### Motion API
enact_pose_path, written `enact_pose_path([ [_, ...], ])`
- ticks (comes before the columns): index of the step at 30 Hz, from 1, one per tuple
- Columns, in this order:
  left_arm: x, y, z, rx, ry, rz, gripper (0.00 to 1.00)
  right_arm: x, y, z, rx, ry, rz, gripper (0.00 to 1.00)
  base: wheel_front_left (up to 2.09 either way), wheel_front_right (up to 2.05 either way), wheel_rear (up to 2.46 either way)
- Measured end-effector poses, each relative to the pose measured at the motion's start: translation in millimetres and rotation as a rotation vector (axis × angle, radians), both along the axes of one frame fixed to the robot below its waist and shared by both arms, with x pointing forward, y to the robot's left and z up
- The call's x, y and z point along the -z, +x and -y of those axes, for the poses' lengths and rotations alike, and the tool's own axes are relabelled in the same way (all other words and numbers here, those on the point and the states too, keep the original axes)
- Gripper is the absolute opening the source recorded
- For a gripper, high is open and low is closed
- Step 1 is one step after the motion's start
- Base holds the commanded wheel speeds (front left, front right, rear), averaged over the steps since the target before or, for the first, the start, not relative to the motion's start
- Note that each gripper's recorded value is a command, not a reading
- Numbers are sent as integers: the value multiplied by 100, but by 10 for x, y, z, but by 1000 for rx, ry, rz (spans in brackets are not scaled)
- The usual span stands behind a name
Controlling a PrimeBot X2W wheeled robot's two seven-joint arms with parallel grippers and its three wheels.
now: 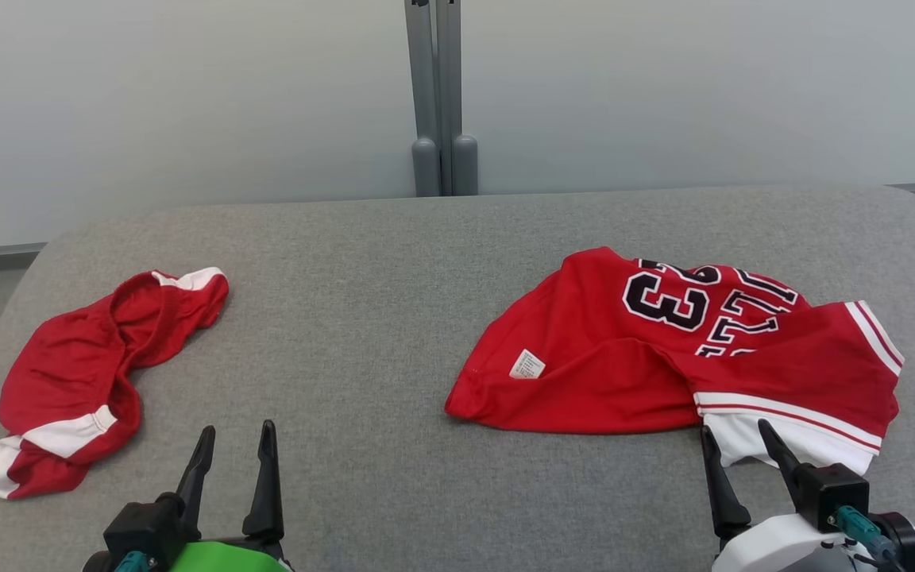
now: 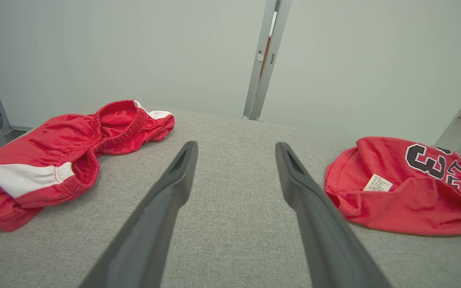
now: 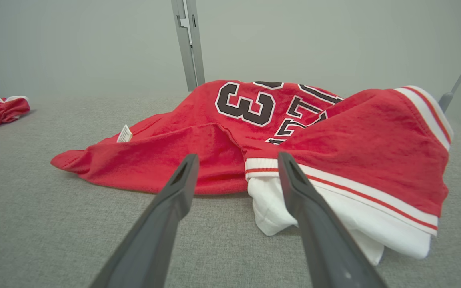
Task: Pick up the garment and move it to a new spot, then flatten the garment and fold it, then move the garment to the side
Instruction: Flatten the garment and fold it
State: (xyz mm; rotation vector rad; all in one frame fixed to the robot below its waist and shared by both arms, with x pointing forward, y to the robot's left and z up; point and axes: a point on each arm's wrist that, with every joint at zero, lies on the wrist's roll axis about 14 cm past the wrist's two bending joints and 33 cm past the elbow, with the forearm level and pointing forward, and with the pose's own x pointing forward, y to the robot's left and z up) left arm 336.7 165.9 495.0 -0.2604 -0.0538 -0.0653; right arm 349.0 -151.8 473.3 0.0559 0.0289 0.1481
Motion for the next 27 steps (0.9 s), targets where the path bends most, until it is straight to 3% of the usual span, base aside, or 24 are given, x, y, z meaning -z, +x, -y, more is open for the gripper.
enact_pose_path([
  [6,37,101,249,78,7,-16,100,-20,-19,64,21,3,7,100,0,0,0],
  [14,254,518,906,291,49,-129,100,-12,-84,150,52,15,4,100,0,0,0],
  [27,329,1288,1693,483,145,-280,100,47,-236,517,180,25,-24,100,0,0,0],
])
